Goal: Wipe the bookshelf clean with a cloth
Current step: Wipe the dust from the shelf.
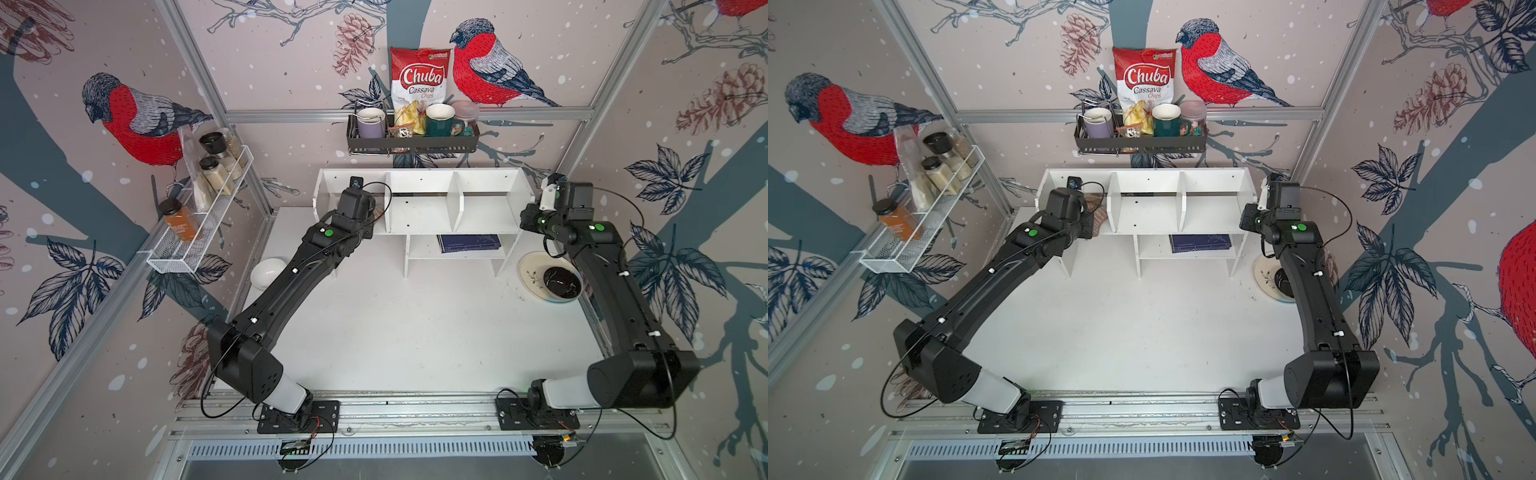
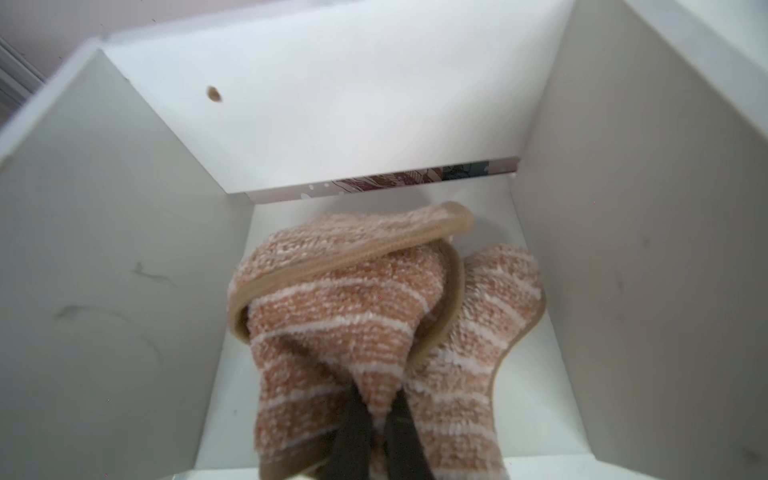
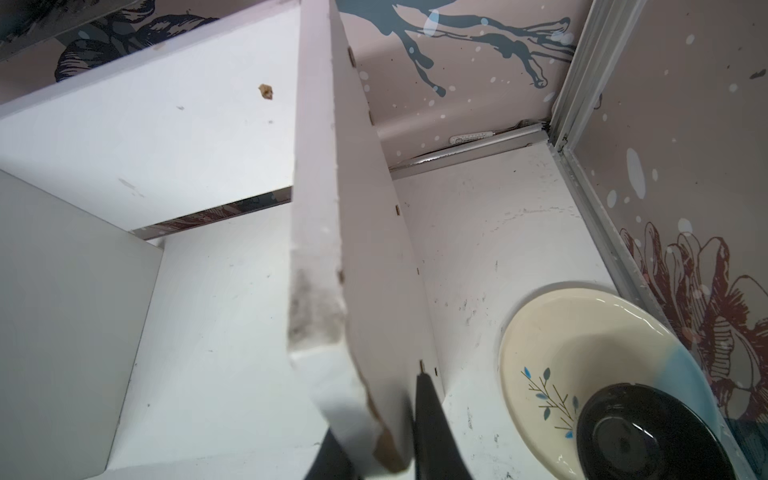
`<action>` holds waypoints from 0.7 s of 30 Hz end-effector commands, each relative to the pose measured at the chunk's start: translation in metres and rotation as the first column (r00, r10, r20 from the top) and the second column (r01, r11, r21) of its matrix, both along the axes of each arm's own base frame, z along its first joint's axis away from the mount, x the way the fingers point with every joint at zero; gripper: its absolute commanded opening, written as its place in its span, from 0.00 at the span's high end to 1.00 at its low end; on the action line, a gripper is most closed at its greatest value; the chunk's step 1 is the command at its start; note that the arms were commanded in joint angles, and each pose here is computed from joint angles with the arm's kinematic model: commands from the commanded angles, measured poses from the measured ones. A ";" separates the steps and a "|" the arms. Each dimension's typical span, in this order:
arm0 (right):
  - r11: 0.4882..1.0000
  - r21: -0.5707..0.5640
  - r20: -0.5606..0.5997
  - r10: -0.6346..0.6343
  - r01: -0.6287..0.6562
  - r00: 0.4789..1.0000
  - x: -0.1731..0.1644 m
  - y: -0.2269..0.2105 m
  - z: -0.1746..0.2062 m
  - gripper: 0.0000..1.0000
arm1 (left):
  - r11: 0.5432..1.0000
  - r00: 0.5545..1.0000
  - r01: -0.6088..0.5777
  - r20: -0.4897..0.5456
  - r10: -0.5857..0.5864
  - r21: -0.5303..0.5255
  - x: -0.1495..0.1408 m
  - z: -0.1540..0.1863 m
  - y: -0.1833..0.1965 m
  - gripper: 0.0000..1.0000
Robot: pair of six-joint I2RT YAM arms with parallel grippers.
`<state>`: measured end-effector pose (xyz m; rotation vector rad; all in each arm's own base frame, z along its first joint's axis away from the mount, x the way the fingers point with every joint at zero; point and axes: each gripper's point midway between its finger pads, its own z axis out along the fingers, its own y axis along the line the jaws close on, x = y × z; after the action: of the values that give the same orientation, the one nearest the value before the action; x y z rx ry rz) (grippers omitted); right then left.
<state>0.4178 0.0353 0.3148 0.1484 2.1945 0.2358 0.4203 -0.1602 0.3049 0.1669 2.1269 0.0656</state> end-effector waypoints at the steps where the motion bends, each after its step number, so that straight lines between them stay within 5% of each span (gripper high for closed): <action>1: 0.974 0.218 -0.026 0.066 -0.059 0.997 -0.003 0.031 0.002 1.00 | 0.998 0.998 0.058 -0.006 -0.059 -0.035 -0.001 -0.002 -0.021 1.00; 5: 0.972 0.225 -0.032 0.084 -0.075 0.996 -0.004 0.034 0.000 1.00 | 0.979 0.988 0.155 -0.001 -0.157 -0.129 0.007 0.007 -0.052 1.00; 9: 0.969 0.231 -0.030 0.096 -0.086 0.995 -0.003 0.036 0.002 1.00 | 0.984 0.990 0.135 0.050 -0.130 -0.120 0.024 0.033 -0.054 1.00; 15: 0.968 0.230 -0.036 0.114 -0.103 0.993 -0.005 0.041 0.000 1.00 | 0.996 0.991 -0.040 0.127 0.049 -0.074 0.055 0.076 -0.008 1.00; 21: 0.967 0.221 -0.028 0.133 -0.124 0.991 -0.007 0.044 0.000 1.00 | 0.988 0.982 -0.154 0.113 0.152 0.005 0.056 0.069 0.040 1.00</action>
<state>0.4201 0.0416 0.3141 0.1136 2.1945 0.2494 0.4838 -0.1388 0.3842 0.0120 1.9846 0.0723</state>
